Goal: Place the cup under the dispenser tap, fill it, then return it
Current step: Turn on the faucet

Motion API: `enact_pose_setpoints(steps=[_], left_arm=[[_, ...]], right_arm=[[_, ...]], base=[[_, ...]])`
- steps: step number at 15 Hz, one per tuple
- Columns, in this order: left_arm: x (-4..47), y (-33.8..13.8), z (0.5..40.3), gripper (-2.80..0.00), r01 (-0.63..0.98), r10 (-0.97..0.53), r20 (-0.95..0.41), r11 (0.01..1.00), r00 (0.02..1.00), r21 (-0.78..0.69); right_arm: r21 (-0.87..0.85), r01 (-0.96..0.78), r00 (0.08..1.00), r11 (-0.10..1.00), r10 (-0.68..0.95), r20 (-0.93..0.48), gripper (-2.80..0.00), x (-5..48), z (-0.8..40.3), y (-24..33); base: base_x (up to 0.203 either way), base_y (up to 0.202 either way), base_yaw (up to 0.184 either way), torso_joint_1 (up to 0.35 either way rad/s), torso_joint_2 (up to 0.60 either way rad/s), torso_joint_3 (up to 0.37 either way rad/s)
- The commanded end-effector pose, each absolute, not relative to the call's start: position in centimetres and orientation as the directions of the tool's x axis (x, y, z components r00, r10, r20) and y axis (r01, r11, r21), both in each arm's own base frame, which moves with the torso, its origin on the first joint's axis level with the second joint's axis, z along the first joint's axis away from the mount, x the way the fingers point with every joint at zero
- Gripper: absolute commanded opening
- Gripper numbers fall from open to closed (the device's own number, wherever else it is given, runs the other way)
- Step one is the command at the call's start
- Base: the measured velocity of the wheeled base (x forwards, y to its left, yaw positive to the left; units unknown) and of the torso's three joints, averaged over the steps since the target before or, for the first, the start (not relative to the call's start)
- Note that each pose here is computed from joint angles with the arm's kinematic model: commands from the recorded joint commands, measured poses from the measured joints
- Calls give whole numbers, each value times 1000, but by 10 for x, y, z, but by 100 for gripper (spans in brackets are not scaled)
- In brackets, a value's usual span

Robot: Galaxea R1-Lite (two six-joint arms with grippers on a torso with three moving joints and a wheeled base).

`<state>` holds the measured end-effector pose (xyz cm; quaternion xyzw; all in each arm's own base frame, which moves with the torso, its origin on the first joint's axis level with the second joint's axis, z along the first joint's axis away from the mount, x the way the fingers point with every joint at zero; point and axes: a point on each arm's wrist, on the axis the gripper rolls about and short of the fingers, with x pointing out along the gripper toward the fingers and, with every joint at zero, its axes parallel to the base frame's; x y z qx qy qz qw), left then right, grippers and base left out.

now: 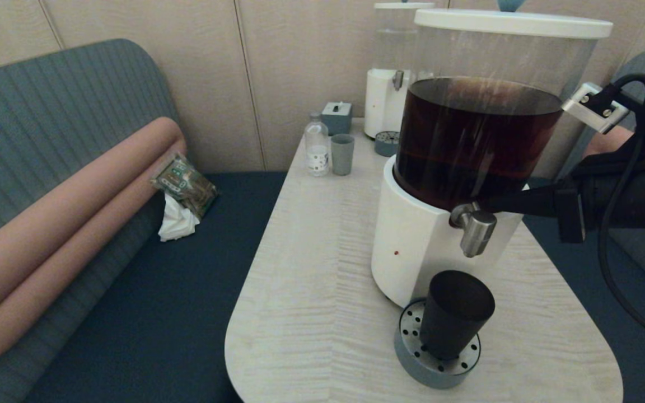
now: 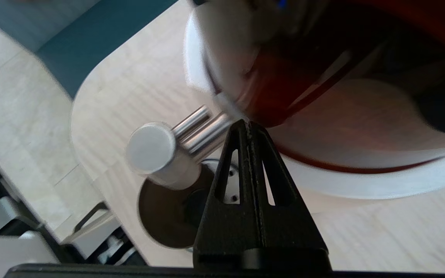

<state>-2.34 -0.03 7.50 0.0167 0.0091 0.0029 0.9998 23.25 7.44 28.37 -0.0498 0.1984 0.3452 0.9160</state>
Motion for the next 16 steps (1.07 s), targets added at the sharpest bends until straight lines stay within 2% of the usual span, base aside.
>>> enact_pose_setpoints(steps=[1,16], left_arm=[[-23,0,75,-280,-7,8,-20,999,1000,34],[-23,0,75,-280,-6,7,-20,999,1000,34]], right_arm=[[52,-661,672,749,621,-405,-280,232,281,75],[52,-718,622,694,673,-400,-280,231,279,92]], base=[[0,0,0,0,0,0],[0,0,0,0,0,0]])
